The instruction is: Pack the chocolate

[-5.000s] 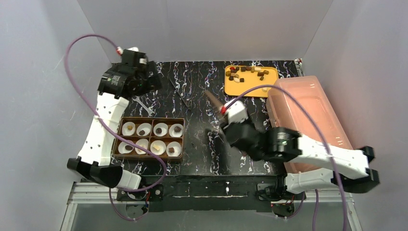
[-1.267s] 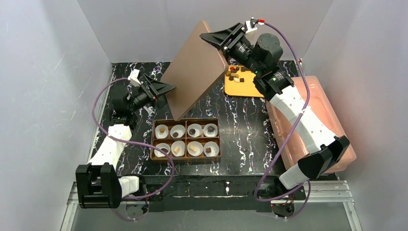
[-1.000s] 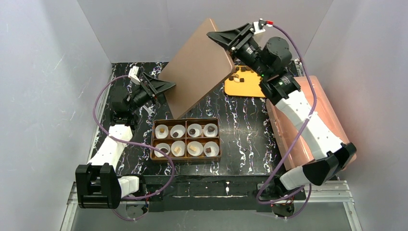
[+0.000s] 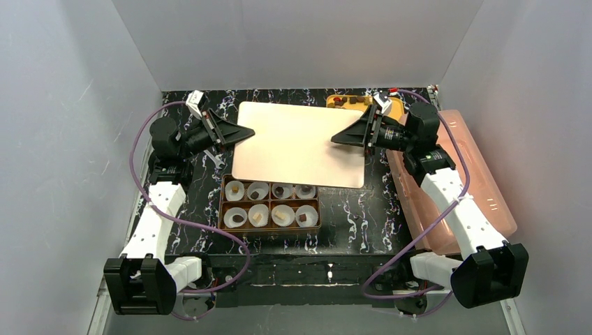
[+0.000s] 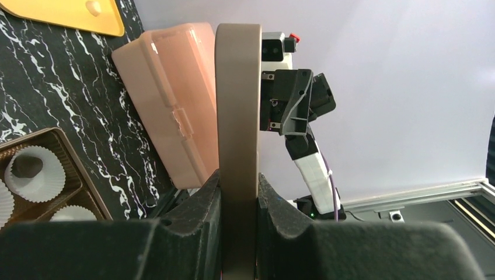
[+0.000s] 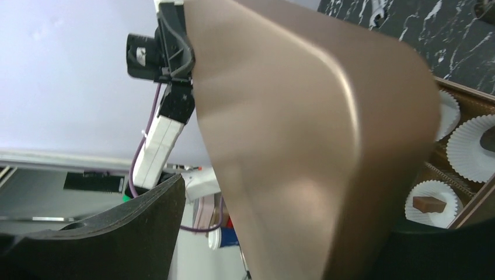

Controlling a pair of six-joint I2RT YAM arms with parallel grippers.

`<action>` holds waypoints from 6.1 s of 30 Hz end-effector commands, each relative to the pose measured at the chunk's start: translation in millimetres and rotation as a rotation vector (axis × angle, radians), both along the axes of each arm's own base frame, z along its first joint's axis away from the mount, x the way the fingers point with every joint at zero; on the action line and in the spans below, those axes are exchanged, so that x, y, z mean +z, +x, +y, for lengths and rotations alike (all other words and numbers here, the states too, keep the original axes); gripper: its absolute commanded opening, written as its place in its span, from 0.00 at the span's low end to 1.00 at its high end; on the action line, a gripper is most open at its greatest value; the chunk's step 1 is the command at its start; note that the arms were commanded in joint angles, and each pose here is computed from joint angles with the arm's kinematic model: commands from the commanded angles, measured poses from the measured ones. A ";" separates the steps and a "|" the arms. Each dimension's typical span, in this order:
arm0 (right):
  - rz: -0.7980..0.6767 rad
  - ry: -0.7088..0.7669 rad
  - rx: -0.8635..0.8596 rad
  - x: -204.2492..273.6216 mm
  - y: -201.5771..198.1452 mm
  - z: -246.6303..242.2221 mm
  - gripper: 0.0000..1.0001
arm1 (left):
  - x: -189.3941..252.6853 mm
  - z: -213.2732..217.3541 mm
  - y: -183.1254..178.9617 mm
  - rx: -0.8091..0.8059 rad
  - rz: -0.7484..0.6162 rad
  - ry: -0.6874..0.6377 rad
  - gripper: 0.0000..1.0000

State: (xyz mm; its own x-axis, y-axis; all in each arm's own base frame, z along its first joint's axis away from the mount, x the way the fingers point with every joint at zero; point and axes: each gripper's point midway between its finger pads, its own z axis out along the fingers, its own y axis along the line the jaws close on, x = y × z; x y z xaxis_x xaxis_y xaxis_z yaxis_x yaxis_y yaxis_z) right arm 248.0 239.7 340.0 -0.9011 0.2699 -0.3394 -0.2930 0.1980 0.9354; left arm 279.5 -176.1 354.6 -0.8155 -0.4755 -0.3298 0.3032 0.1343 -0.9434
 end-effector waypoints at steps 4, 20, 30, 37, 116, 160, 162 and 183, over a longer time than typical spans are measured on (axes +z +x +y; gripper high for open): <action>-0.150 0.062 0.140 22.2 -25.8 -10.8 0.80 | 18.5 -3.3 -23.3 -0.083 -0.067 0.007 0.00; -0.077 0.085 0.190 7.1 -36.6 -21.2 0.76 | 14.5 33.2 8.6 0.142 -0.026 -0.040 0.00; -0.046 0.086 0.177 -1.6 -33.5 -15.9 0.73 | 10.4 37.5 17.4 0.166 -0.009 -0.067 0.00; -0.048 0.113 0.212 10.4 -23.9 3.2 0.66 | 0.6 34.0 8.8 0.123 0.005 -0.038 0.00; 0.273 -0.052 0.138 -195.2 -20.8 98.3 0.18 | -301.6 173.1 -64.5 0.656 0.931 0.968 0.01; 0.264 -0.362 0.055 -227.2 -32.9 67.8 0.48 | -280.1 152.2 -63.1 0.579 0.838 0.946 0.00; 0.266 -0.379 0.050 -227.7 -33.2 65.7 0.51 | -279.3 152.1 -62.6 0.579 0.835 0.948 0.00; 0.265 -0.502 -0.007 -226.3 -37.5 37.5 0.65 | -277.8 148.9 -64.7 0.549 0.823 0.959 0.00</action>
State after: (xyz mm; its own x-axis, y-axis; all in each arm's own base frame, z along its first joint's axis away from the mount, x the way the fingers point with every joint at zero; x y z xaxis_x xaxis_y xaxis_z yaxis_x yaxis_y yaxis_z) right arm 204.1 283.3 100.6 -0.9817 0.1326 -0.1364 -0.0242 0.6244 0.7807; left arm 213.9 -23.0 62.9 -0.7015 -0.6809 -0.2104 -0.6270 0.7300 -0.2718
